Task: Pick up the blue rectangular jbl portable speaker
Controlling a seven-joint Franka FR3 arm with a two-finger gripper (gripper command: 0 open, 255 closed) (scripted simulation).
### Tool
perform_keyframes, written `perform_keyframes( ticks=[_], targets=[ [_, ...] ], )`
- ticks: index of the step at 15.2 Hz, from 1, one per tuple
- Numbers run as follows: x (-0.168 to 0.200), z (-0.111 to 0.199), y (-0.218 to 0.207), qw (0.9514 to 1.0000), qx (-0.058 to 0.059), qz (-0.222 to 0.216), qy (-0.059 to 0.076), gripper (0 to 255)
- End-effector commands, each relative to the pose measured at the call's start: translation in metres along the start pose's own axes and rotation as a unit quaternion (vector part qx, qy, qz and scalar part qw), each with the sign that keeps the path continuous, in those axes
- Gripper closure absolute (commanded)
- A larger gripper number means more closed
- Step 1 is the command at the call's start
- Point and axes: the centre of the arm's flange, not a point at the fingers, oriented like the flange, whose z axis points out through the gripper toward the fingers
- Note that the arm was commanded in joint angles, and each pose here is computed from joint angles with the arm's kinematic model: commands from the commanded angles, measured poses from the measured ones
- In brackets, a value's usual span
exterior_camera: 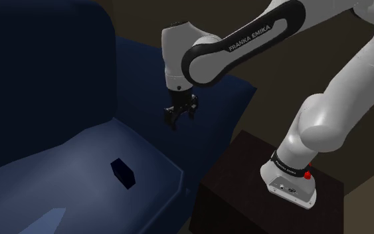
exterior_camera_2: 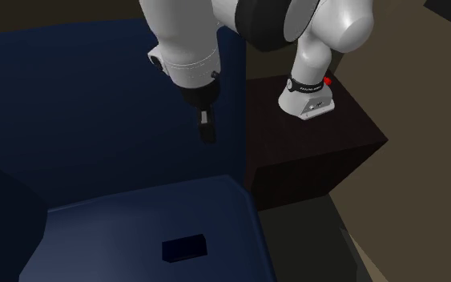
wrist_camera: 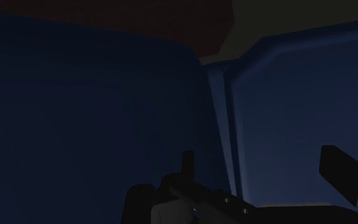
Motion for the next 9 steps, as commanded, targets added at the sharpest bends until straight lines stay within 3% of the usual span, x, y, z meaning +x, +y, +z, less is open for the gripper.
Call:
perform_keyframes(
  ticks=[1, 9],
  targets=[
    [0.009, 0.013, -0.021, 1.0000, 0.004, -0.001, 0.003, 0],
    [0.043, 0.053, -0.107, 0.9997, 0.015, -0.005, 0.016, 0]
  ],
)
